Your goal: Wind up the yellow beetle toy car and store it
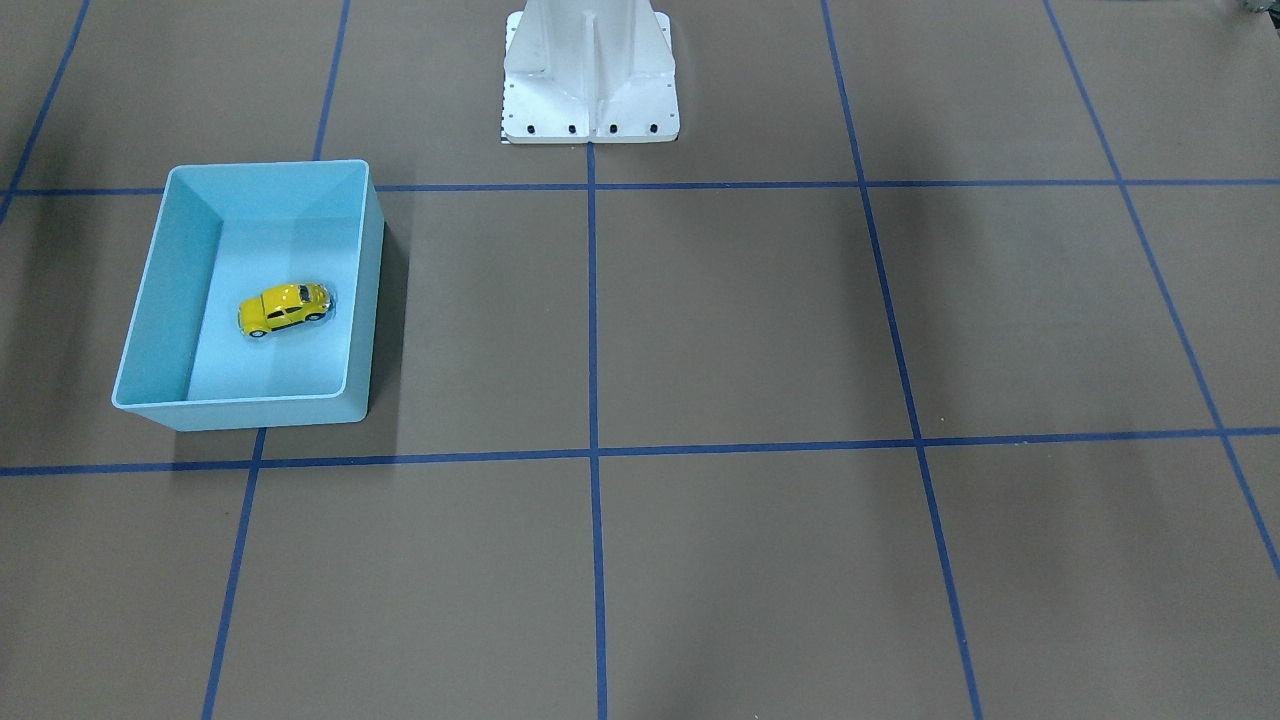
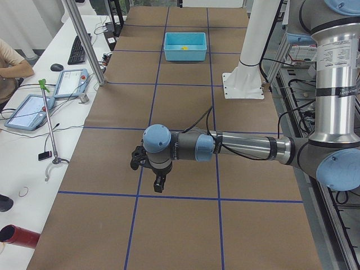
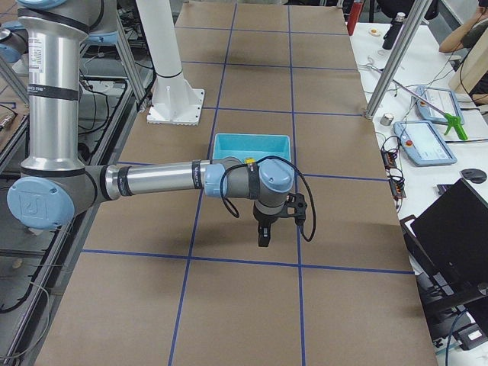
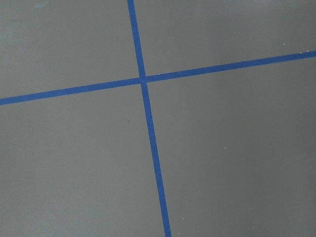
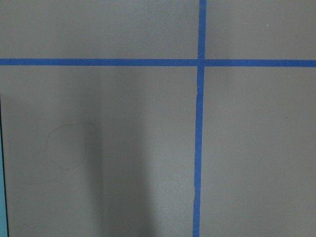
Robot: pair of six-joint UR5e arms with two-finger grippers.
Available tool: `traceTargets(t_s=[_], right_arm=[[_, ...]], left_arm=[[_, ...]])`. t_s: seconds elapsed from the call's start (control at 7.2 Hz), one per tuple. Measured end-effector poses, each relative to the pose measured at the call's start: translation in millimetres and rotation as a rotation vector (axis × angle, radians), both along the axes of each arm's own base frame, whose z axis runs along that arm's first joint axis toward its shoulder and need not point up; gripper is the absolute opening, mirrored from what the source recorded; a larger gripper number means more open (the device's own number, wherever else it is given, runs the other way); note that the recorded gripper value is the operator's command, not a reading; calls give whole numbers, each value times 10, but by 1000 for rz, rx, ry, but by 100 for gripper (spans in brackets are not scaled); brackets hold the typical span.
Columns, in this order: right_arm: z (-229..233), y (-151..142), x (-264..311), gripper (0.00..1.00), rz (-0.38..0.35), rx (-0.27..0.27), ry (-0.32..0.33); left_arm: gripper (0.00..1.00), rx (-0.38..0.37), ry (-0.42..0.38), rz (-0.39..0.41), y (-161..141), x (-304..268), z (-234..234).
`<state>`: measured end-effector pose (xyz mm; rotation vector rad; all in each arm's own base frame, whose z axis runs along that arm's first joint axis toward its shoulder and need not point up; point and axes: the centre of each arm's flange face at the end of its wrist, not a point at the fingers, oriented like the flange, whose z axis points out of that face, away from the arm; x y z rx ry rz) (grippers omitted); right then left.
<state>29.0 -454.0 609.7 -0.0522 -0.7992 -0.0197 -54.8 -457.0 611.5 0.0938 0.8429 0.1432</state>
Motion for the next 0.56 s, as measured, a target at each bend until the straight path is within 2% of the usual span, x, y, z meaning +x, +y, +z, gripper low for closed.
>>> traceTargets(t_s=[0.56], right_arm=[[36, 15, 0, 100, -1, -7, -1]], left_arm=[[100, 0, 0, 0, 0, 0, 2]])
